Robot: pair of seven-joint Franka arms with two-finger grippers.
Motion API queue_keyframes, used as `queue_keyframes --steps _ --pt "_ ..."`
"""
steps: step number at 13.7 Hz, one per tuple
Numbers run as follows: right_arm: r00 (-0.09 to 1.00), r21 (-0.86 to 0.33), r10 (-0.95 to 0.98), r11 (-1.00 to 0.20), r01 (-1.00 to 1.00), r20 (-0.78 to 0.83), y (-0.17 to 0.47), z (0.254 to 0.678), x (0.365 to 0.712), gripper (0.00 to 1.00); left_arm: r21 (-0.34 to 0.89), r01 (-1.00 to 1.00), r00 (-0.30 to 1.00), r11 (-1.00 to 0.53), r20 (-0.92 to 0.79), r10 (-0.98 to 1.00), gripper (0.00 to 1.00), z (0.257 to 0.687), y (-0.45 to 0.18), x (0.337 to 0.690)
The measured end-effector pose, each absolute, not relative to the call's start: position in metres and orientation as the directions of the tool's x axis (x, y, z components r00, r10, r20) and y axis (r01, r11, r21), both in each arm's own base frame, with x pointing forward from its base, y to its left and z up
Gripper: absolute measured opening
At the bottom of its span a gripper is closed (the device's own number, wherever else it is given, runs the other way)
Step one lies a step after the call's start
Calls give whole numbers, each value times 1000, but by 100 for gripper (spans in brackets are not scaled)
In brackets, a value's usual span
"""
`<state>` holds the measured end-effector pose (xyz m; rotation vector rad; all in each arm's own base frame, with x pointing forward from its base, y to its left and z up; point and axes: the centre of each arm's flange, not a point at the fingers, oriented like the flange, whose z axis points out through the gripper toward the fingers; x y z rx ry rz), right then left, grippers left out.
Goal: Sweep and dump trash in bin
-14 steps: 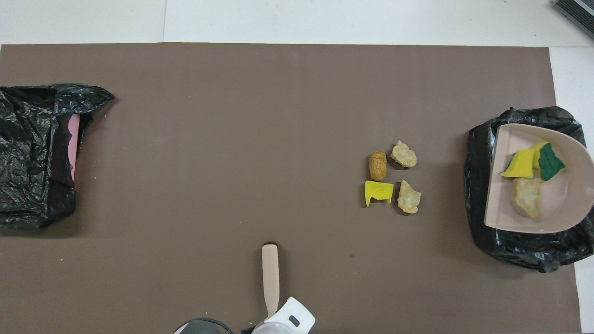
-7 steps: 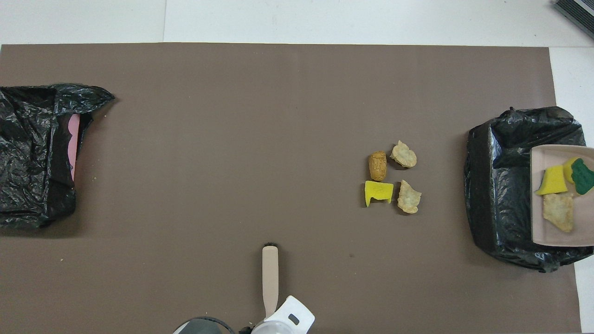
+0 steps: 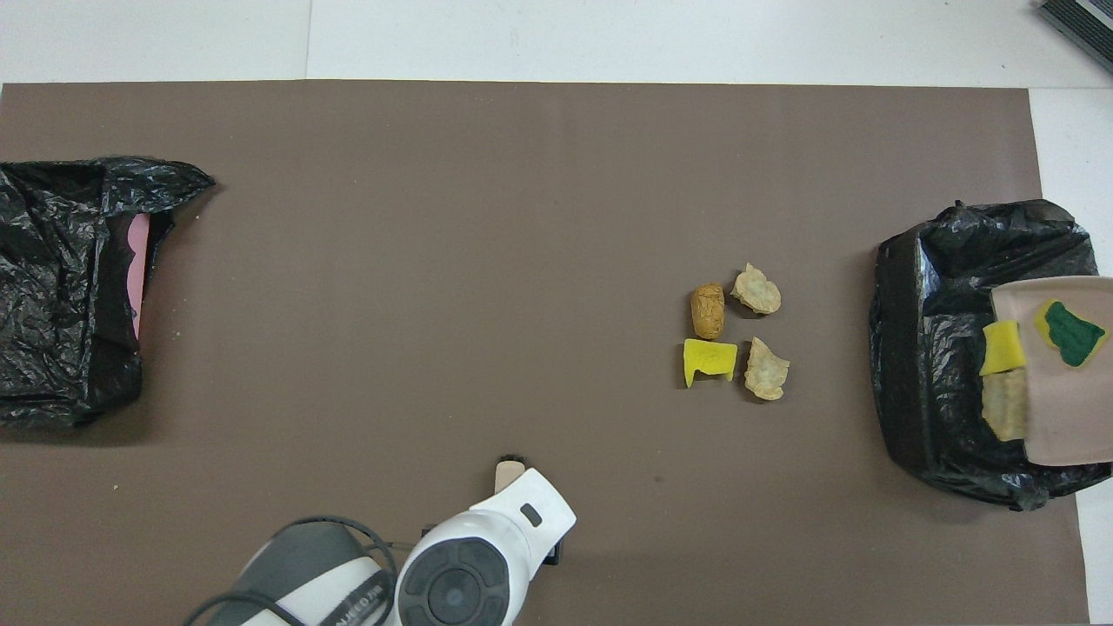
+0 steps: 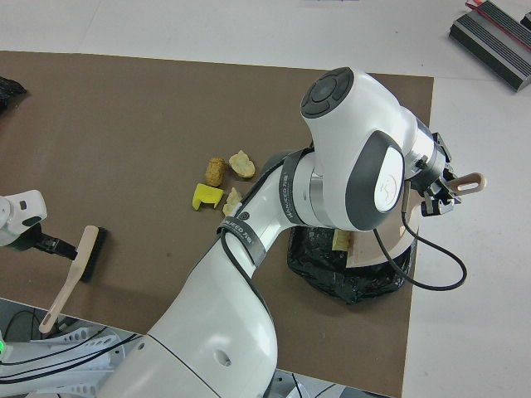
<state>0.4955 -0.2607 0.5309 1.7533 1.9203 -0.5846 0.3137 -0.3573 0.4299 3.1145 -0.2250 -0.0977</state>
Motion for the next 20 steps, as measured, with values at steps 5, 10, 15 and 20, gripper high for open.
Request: queue_keyframes --steps 5,10,15,20 --pt "-105 9 754 145 989 -649 -248 548 498 32 23 -181 982 -983 -41 -182 100 538 -301 409" --pt "-89 18 700 144 989 -708 -242 569 477 32 14 -160 987 -987 14 -160 100 587 -274 451" --pt "-45 52 620 138 989 -783 -208 562 446 32 29 -185 982 -982 38 -184 100 643 -194 483" --pt "-58 58 551 191 980 -833 -181 564 441 32 47 -158 987 -986 21 -157 100 668 -120 496"
